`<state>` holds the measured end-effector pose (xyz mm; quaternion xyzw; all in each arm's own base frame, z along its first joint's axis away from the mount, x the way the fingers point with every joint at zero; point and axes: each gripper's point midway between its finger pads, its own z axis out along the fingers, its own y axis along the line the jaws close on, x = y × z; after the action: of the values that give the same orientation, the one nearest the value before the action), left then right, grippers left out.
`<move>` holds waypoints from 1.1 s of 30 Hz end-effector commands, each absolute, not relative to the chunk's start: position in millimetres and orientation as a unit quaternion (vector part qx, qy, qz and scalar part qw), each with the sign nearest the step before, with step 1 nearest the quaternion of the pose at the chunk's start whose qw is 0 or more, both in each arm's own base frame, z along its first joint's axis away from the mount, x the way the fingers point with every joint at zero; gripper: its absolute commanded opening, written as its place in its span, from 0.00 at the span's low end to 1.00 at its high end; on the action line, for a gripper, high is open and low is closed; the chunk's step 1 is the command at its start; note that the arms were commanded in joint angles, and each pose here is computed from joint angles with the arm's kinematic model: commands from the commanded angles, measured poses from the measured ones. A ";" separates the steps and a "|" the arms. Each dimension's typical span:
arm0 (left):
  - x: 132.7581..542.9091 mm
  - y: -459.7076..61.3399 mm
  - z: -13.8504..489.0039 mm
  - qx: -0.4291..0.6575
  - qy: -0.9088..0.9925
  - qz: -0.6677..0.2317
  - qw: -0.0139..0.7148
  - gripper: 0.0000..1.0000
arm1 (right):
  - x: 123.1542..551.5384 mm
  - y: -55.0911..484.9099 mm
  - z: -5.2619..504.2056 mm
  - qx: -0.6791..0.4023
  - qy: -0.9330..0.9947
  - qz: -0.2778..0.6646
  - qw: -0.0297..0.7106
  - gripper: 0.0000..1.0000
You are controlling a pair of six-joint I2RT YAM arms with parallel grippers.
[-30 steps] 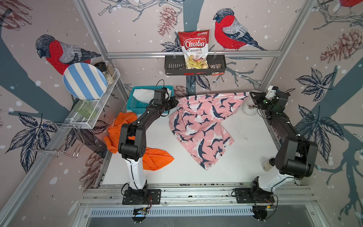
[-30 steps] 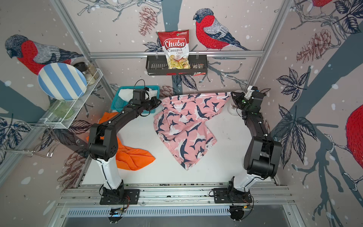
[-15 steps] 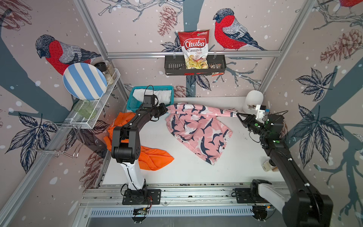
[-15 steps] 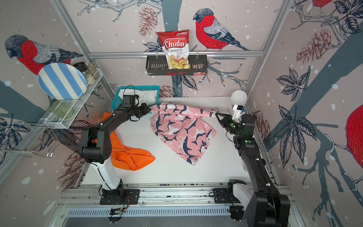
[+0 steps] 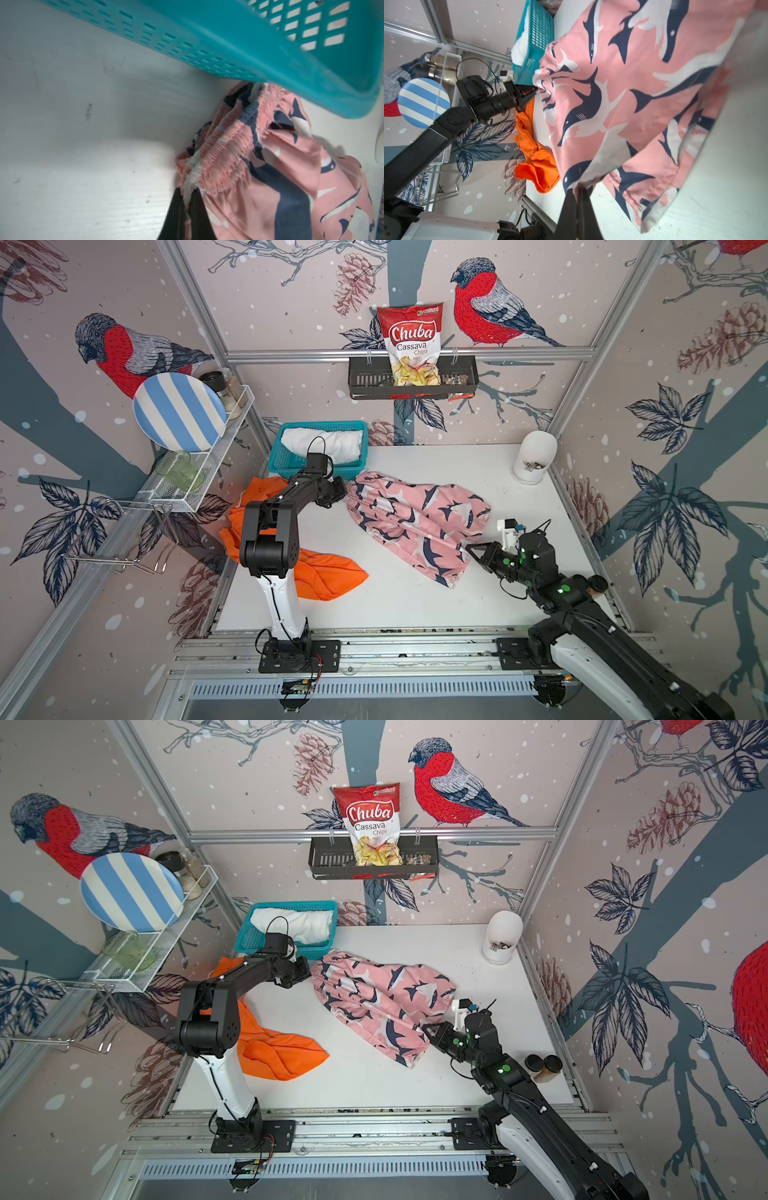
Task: Roll up the shorts
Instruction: Fold the shorts at the center of the board.
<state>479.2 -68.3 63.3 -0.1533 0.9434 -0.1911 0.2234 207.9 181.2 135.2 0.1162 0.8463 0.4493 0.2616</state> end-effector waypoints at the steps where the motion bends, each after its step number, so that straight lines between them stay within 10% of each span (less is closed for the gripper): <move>1: 476.9 -51.0 53.6 -0.158 0.952 -0.146 0.217 0.00 | 199.7 183.9 112.7 0.141 0.851 0.444 0.241 0.00; 22: 486.4 -45.3 74.9 -0.163 0.951 -0.135 0.227 0.01 | 121.5 210.0 63.5 0.045 0.877 0.468 0.097 0.01; 24: 484.2 -44.9 70.6 -0.166 0.951 -0.134 0.222 0.06 | 113.6 212.1 57.7 0.036 0.879 0.469 0.081 0.06; 28: 482.9 -36.0 92.4 -0.167 0.949 -0.112 0.245 0.36 | 111.0 219.2 77.0 0.006 0.869 0.487 0.084 0.47; 33: 476.8 -31.8 147.4 -0.157 0.939 -0.100 0.289 0.48 | 125.1 221.2 123.0 -0.027 0.866 0.481 0.138 0.57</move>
<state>478.5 -39.3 124.0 -0.1614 0.9426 -0.1238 0.2649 124.1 223.0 111.7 -0.0024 0.8608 0.4941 0.1216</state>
